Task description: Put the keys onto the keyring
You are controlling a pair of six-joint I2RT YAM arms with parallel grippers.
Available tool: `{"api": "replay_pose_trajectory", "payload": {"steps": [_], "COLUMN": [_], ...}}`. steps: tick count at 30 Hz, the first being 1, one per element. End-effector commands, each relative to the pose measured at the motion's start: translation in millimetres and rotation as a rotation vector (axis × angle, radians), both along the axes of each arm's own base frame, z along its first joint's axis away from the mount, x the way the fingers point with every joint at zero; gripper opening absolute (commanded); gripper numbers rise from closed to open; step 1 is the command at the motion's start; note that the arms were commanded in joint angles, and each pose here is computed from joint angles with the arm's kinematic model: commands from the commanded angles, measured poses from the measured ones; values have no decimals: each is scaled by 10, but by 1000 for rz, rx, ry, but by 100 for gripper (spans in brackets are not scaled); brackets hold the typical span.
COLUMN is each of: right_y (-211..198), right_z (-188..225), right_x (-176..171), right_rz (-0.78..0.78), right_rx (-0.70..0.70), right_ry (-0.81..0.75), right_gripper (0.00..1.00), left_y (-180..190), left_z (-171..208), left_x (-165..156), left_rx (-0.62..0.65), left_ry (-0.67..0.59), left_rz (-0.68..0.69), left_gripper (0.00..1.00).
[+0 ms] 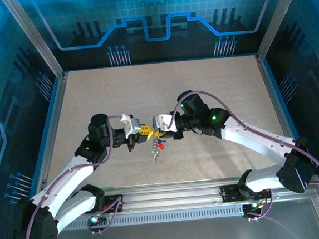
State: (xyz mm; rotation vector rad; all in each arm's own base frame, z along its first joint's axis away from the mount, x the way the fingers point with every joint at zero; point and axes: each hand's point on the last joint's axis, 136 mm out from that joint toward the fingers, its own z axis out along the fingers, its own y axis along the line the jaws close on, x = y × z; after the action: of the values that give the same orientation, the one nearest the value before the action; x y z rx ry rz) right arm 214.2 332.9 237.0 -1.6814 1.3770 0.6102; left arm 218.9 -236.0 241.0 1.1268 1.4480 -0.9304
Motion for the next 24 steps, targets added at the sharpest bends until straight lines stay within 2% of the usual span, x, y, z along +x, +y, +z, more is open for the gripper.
{"api": "replay_pose_trajectory", "payload": {"steps": [1, 5, 7, 10, 14, 20, 24], "right_y": [14, 4, -3, -15, -26, -14, 0], "right_z": [31, 9, 10, 16, 14, -33, -26], "right_x": [-53, -48, -44, -51, -57, -77, -65], "right_rz": [10, 6, 6, 11, 16, 26, 23], "right_rx": [28, 21, 16, -2, -16, -60, -54], "right_ry": [12, 12, 12, 8, 9, 14, 13], "right_gripper": [16, 9, 6, 0, 0, 0, 0], "left_y": [-31, -21, -8, -9, 1, -7, -10], "left_z": [164, 141, 117, 41, 18, 30, -18], "left_x": [-93, -77, -57, -127, -121, -101, -131], "left_rx": [-42, -24, -2, 59, 121, 134, 157], "left_ry": [-78, -79, -60, -27, 6, -25, -28], "left_rz": [-59, -47, -31, -78, -85, -77, -87], "left_gripper": [0, 0, 32, 37, 37, 28, 28]}}
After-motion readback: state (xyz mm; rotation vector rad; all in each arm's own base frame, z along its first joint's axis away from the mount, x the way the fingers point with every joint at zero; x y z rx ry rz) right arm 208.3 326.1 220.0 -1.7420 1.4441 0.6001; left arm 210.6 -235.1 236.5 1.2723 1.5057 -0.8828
